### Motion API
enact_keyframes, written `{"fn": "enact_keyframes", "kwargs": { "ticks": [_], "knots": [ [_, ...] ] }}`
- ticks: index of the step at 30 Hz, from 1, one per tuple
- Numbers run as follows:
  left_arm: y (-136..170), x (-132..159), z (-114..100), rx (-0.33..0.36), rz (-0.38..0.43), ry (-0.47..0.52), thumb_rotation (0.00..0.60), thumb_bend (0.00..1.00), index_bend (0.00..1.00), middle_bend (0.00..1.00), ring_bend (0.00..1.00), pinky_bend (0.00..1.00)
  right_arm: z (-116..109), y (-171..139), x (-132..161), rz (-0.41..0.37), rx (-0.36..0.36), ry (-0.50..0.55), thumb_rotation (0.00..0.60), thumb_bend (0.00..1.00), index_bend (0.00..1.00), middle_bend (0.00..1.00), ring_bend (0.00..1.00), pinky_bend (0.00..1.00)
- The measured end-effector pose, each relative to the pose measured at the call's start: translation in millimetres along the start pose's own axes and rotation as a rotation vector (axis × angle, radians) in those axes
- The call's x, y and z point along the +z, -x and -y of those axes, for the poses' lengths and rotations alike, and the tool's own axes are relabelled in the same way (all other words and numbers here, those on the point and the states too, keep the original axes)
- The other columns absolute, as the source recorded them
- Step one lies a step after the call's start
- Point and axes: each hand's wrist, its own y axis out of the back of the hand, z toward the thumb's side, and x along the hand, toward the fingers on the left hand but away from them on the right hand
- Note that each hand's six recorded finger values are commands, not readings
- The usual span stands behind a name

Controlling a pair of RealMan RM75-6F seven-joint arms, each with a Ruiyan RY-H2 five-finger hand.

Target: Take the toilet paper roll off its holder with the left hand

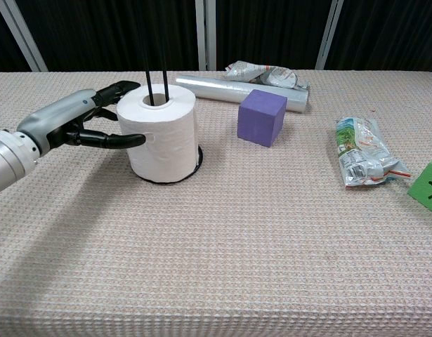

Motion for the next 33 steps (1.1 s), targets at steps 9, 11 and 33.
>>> {"fn": "enact_keyframes", "kwargs": {
  "ticks": [9, 11, 33],
  "knots": [
    [-6.5, 2.8, 1.2, 0.035, -0.006, 0.022, 0.313, 0.05, 0.0, 0.0, 0.0, 0.15, 0.8, 0.5, 1.4, 0.001, 0.006, 0.001, 0.6, 0.29, 0.0, 0.0, 0.0, 0.0],
    [-8.8, 4.1, 2.3, 0.047, -0.009, 0.035, 0.313, 0.05, 0.0, 0.0, 0.0, 0.15, 1.2, 0.3, 0.7, 0.002, 0.007, 0.002, 0.6, 0.29, 0.0, 0.0, 0.0, 0.0],
    [-19.7, 14.0, 8.0, 0.041, -0.002, 0.158, 0.6, 0.04, 0.12, 0.22, 0.03, 0.14, 2.2, 0.6, -7.8, 0.019, 0.016, 0.011, 0.6, 0.29, 0.0, 0.0, 0.0, 0.0]
  ]
}}
